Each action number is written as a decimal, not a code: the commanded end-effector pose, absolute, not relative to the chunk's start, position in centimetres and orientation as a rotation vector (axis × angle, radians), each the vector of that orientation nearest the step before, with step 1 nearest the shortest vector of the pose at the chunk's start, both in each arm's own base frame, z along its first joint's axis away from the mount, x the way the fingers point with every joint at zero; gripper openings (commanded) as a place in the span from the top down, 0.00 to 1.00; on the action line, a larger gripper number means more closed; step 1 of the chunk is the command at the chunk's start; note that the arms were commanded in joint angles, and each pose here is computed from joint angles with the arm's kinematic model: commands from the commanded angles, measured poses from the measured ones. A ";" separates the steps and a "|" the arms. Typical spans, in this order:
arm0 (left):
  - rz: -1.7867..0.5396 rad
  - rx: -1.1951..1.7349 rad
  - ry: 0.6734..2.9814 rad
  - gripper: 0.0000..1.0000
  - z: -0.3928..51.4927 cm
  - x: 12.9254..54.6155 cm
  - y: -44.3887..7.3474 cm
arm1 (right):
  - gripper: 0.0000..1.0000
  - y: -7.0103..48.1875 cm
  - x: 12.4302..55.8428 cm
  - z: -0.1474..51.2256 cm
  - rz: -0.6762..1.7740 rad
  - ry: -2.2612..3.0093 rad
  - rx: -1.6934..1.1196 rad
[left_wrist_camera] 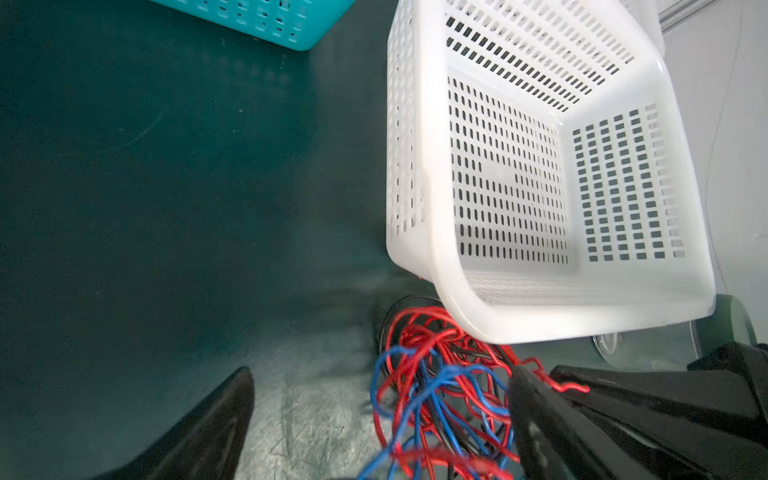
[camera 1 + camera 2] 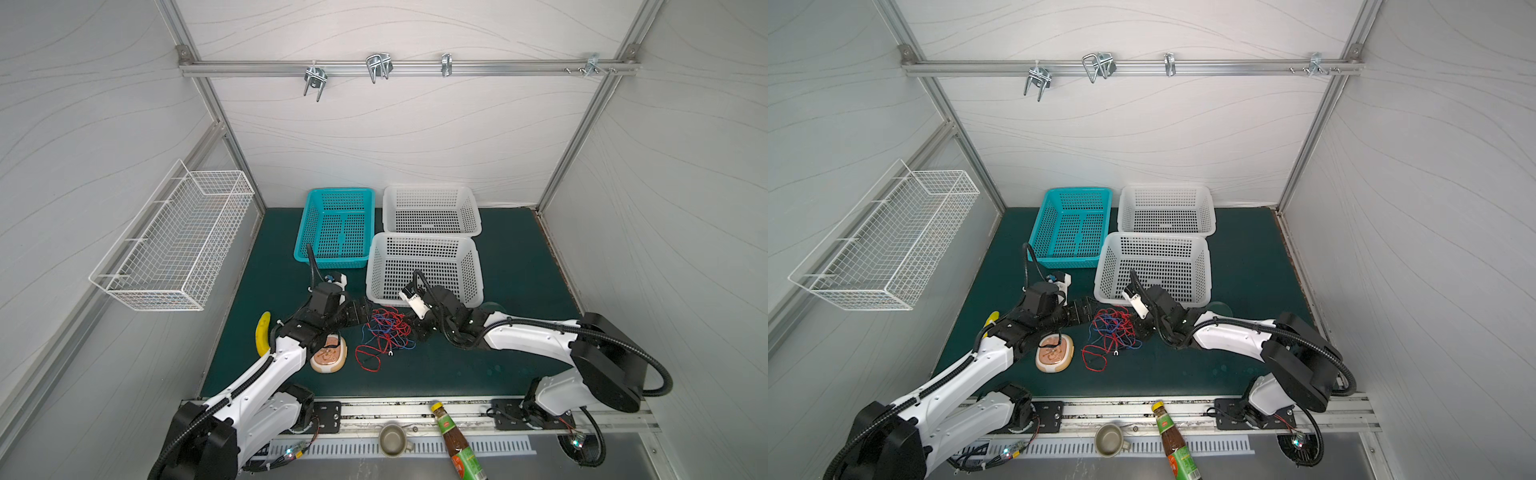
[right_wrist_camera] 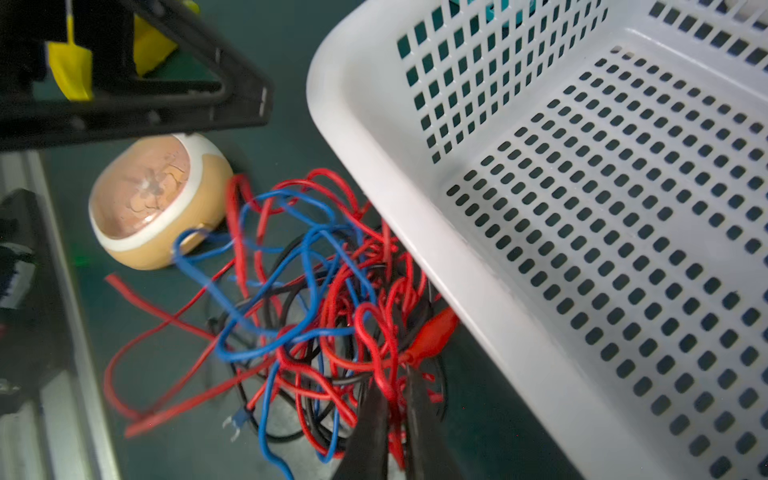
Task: Untangle the cables
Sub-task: 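Close the right gripper on the bundle near the red clip while left lowers, then lift the wire bundle with the right gripper while the left grasps a strand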
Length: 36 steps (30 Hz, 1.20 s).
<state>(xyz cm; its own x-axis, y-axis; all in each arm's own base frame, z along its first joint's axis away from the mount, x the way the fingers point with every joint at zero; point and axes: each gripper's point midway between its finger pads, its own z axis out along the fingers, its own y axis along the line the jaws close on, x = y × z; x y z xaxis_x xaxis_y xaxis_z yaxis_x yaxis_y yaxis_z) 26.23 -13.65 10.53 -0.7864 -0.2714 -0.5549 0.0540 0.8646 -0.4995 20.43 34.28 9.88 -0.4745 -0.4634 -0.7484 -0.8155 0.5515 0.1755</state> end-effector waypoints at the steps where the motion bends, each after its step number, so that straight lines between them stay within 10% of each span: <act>1: -0.738 -0.087 2.290 0.04 13.5 27.2 -14.9 | 0.97 34.9 20.5 13.3 0.740 2.048 -1.017; 36: -0.867 -0.019 2.194 0.12 14.9 25.6 -15.8 | 1.00 30.9 19.7 23.5 0.717 1.817 -0.875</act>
<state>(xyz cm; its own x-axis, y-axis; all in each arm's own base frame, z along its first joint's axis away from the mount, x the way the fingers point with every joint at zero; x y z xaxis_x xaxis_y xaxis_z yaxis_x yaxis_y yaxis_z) 25.17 -14.76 12.49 -0.7581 -0.2644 -0.5961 0.1578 0.8126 -0.5611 19.68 31.36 21.13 -0.3108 -0.3182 -0.8956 -0.8264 0.5560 0.0893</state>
